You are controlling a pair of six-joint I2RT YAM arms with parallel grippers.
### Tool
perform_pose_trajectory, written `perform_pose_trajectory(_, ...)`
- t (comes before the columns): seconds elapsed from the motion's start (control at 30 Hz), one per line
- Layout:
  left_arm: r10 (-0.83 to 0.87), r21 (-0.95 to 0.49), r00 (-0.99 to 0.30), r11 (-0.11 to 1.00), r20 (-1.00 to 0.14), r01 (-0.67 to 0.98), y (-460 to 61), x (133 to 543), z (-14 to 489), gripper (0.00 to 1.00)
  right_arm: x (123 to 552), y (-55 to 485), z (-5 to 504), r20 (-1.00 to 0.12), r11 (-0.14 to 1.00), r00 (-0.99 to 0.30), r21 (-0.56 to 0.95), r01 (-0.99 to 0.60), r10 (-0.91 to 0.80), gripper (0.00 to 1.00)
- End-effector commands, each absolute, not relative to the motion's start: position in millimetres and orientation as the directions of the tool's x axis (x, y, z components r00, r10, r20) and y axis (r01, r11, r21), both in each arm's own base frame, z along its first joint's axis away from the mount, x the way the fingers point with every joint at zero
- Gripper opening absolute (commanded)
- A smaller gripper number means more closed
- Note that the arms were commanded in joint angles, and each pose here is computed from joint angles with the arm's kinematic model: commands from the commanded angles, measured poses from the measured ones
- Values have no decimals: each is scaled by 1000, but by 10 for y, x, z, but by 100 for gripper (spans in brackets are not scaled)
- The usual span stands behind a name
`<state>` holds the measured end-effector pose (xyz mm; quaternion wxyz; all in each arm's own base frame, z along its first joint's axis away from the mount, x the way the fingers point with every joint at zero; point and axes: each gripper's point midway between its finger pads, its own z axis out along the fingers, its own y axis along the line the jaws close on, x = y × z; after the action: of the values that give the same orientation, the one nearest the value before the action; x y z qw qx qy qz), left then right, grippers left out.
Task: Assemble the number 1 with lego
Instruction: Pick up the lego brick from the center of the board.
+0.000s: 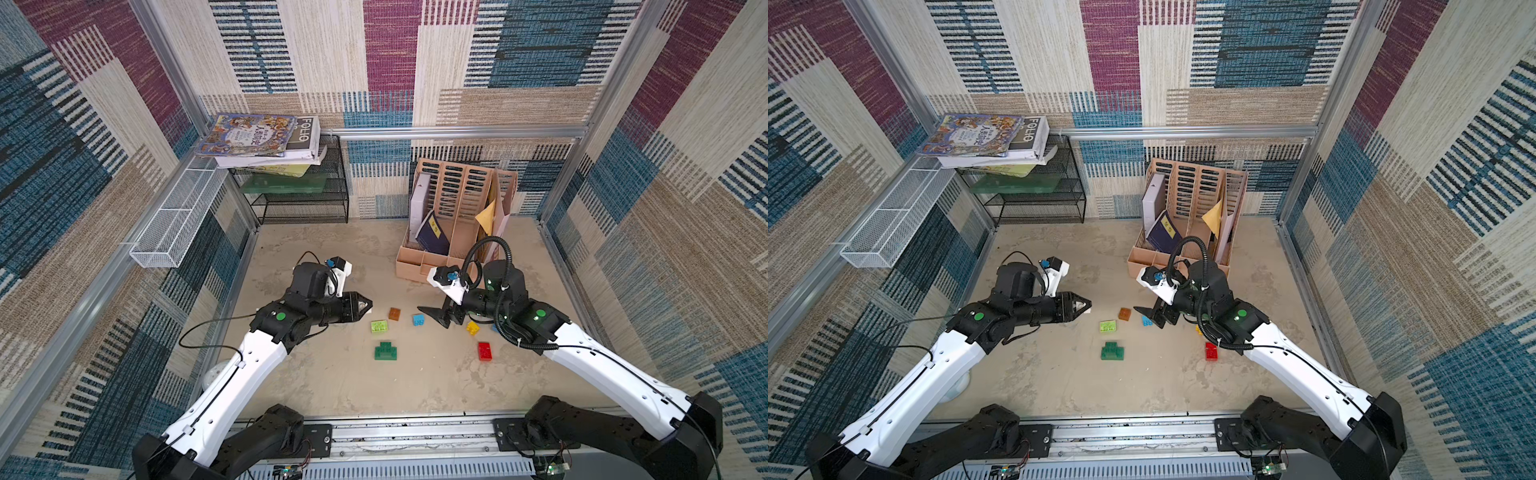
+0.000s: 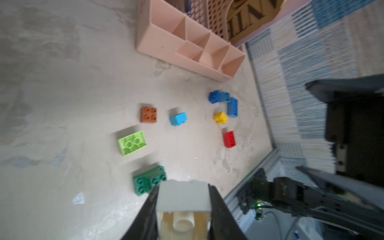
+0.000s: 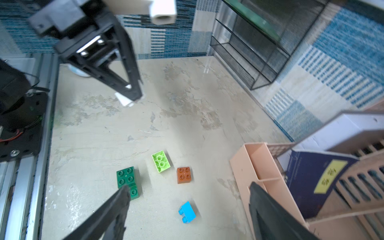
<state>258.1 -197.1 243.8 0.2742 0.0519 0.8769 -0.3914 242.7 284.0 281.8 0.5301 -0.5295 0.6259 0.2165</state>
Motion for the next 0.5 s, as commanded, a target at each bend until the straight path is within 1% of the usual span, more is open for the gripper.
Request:
perform_pose_trajectory(0.0, -124, -790, -840, 435, -528, 433, -2281, 2483, 2916, 36, 2228, 3009, 2979, -864, 188, 309, -407, -894, -398, 90)
perform_pose_trajectory(0.07, -118, -815, -843, 355, -525, 458, -2354, 2443, 3027, 36, 2182, 3080, 3030, -856, 152, 348, -429, -890, -382, 90)
perform_pose_trajectory(0.23, -97, -848, -855, 228, -509, 479, -2450, 2348, 3174, 35, 2166, 3232, 3200, -858, 120, 393, -451, -885, -330, 88)
perform_pose_trajectory(0.33, -87, -853, -856, 182, -509, 489, -2467, 2291, 3241, 35, 2149, 3302, 3274, -862, 98, 410, -455, -885, -298, 84)
perform_pose_trajectory(0.47, -77, -853, -855, 155, -513, 498, -2473, 2252, 3304, 35, 2076, 3387, 3329, -867, 48, 424, -451, -891, -261, 76)
